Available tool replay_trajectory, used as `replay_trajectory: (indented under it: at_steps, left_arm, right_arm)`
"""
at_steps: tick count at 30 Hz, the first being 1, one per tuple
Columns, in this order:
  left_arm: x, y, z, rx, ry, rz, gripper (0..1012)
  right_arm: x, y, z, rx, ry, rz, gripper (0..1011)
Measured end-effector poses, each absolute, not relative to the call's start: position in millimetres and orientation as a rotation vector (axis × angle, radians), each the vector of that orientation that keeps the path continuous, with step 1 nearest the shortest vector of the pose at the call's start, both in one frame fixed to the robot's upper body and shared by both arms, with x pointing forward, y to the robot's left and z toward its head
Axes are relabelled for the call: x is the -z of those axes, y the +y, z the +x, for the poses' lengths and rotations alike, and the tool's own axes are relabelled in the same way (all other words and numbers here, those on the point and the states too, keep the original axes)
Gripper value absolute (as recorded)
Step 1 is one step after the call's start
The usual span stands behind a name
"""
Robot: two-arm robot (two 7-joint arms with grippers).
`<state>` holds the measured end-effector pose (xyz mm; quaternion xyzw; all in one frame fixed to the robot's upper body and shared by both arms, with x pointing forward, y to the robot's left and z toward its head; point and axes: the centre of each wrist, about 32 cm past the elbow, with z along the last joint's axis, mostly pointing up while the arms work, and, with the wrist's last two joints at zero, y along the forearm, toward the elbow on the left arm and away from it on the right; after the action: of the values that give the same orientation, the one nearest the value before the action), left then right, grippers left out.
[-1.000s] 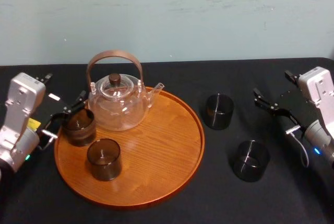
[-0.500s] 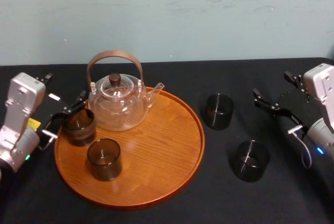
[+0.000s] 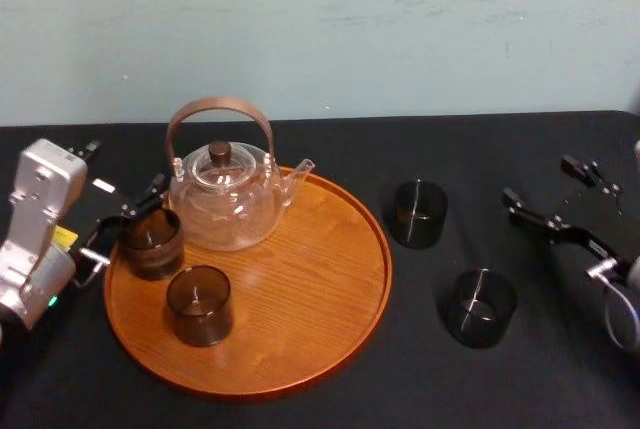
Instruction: Pick up the glass from the table and place it on the tray.
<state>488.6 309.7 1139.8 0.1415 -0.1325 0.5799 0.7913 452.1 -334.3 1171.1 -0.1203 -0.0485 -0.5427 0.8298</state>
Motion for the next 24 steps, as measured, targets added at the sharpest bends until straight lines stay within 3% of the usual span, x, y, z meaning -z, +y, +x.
replay_trajectory:
  at_steps: [12, 24]
  left_arm:
    - [-1139.8, 309.7, 488.6, -1.248, -0.285, 0.304, 1001]
    - [-1139.8, 309.7, 488.6, -1.248, -0.285, 0.304, 1001]
  right_arm:
    - [-1177.0, -360, 418, 1.079, -0.095, -0.297, 1003]
    - [-1179.9, -387, 395, 0.923, -0.113, -0.368, 1003]
